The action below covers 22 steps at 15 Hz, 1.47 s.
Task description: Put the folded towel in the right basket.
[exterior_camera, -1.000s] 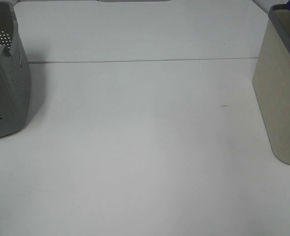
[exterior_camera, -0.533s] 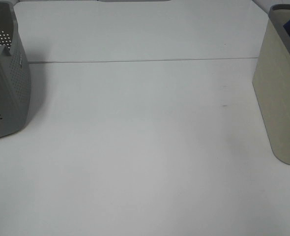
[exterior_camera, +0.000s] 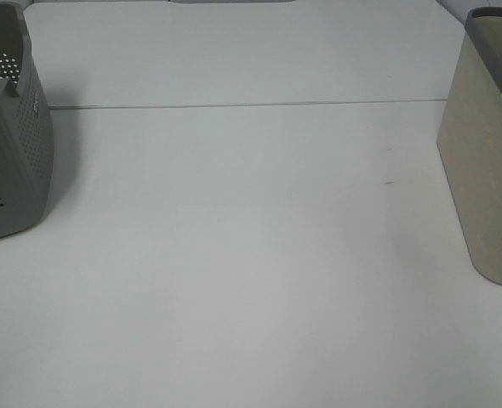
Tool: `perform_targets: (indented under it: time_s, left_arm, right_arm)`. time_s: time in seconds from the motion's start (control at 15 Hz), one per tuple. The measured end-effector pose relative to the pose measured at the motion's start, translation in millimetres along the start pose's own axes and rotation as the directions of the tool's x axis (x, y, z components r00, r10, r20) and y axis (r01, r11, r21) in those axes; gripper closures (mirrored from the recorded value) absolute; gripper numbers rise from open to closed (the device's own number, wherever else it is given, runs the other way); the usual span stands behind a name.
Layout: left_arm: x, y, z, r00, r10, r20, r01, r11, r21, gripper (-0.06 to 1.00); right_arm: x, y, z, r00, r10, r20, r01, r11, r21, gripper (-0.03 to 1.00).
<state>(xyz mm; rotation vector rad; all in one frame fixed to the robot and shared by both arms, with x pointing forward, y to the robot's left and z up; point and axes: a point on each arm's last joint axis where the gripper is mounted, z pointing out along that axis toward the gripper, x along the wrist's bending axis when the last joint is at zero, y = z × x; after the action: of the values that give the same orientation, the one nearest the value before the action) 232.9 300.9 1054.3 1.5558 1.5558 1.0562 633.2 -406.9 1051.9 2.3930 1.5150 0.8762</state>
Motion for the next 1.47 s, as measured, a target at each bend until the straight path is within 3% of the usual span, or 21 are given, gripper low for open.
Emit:
perform_targets:
  time_s: [0.2,0.4,0.53,0.93,1.2,1.47]
  left_arm:
    - [0,0,0,1.000,0.000,0.000,0.000,1.000,0.000,-0.05]
    - [0,0,0,1.000,0.000,0.000,0.000,1.000,0.000,-0.05]
    - [0,0,0,1.000,0.000,0.000,0.000,1.000,0.000,-0.05]
    - [0,0,0,1.000,0.000,0.000,0.000,1.000,0.000,-0.05]
    - [0,0,0,1.000,0.000,0.000,0.000,1.000,0.000,-0.05]
    - [0,0,0,1.000,0.000,0.000,0.000,1.000,0.000,-0.05]
  right_arm:
    - [-3,-2,0,0.999,-0.026,0.030,0.025,0.999,0.022,0.82]
    - [-4,-2,0,0.999,-0.006,0.043,0.005,1.000,0.024,0.47]
    - [-6,-4,0,0.997,0.033,0.068,-0.035,0.999,0.035,0.32]
    - [3,-4,-42,0.993,-0.007,0.120,0.011,1.000,-0.026,0.28]
    - [30,-15,-105,0.997,-0.065,0.040,0.069,0.993,-0.099,0.28]
    - [71,-41,-183,0.955,-0.273,-0.121,0.233,0.935,-0.269,0.28]
